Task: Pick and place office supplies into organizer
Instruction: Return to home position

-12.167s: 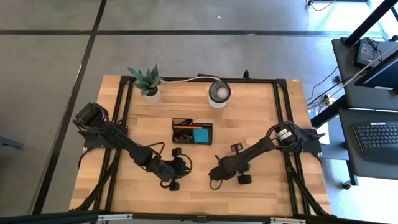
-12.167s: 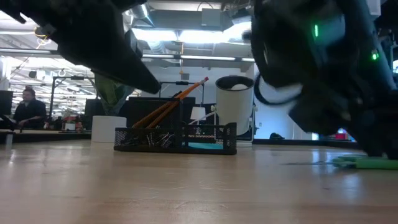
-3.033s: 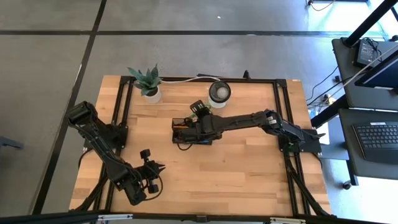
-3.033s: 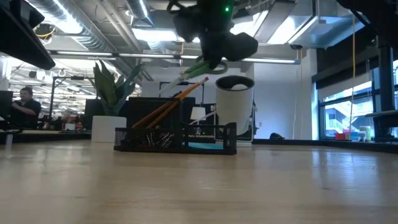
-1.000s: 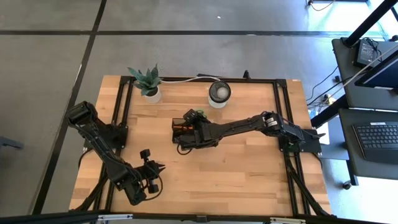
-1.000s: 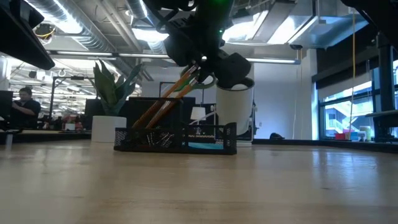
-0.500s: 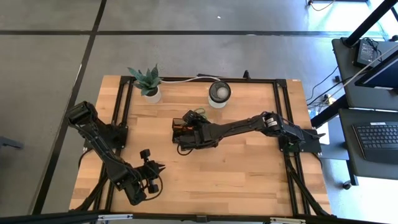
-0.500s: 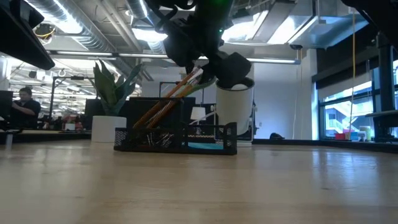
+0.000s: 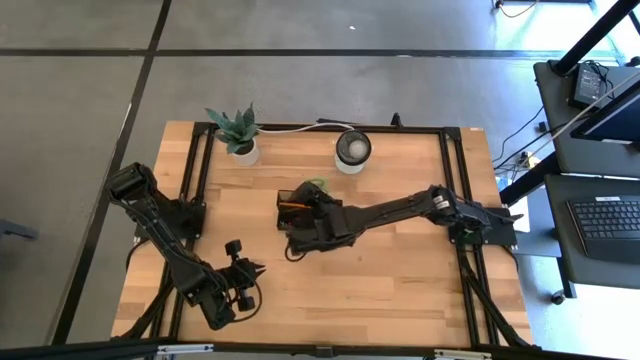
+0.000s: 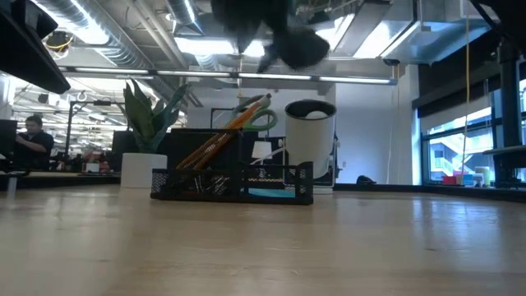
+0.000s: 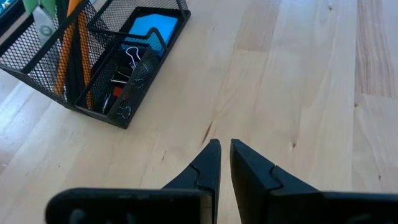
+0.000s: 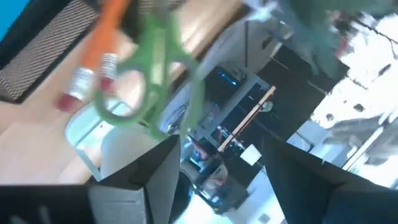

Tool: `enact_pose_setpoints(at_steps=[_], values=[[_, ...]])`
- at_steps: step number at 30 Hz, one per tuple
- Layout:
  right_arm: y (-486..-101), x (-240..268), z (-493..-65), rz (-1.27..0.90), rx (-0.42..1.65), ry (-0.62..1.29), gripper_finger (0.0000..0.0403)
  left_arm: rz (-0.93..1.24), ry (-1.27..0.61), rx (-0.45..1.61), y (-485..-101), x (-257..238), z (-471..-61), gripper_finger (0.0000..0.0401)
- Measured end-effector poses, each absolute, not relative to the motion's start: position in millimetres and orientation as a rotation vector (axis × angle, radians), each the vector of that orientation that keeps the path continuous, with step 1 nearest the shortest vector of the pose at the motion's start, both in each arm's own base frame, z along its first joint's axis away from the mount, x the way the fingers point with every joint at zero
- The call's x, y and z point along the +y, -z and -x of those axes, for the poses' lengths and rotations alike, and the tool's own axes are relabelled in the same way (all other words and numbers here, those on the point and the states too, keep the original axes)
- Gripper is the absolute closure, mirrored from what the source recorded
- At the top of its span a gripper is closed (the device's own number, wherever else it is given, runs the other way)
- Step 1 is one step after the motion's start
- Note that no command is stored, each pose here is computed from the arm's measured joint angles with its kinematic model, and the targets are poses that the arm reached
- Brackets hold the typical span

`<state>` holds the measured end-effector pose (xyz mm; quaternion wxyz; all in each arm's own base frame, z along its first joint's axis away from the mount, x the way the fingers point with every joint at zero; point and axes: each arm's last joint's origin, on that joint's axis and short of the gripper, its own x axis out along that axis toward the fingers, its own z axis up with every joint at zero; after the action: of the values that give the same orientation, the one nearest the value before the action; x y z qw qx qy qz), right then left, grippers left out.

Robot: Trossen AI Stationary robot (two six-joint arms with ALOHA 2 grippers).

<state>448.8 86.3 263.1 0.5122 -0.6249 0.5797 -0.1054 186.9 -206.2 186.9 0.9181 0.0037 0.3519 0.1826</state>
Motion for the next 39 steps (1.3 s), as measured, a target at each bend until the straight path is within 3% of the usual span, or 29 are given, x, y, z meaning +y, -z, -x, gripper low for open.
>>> enact_pose_setpoints(at_steps=[7,14,20,27,33,39], values=[[-320.8,110.8,-425.8,1.194,1.169,0.434,0.0183,-0.047,-0.404,0.674,-188.2,-204.4,-186.9,0.0370],[-348.7,111.6,-375.8,0.525,1.202,0.329,0.0183,-0.065,-0.455,0.627,-205.4,-188.5,-184.8,0.0370],[-359.3,127.0,-349.4,0.457,1.102,0.282,0.0183,-0.049,-0.313,0.643,-234.8,-173.2,-202.6,0.0370],[-337.8,121.6,-321.4,0.380,0.973,0.226,0.0183,-0.065,-0.156,0.606,-271.0,-136.9,-222.3,0.0370],[-319.6,86.5,-288.5,0.299,0.787,0.192,0.0183,-0.088,-0.204,0.496,-293.6,-98.6,-212.8,0.0370],[-306.0,36.4,-250.0,0.246,0.571,0.222,0.0183,-0.009,-0.176,0.342,-285.1,-45.2,-193.5,0.0370]])
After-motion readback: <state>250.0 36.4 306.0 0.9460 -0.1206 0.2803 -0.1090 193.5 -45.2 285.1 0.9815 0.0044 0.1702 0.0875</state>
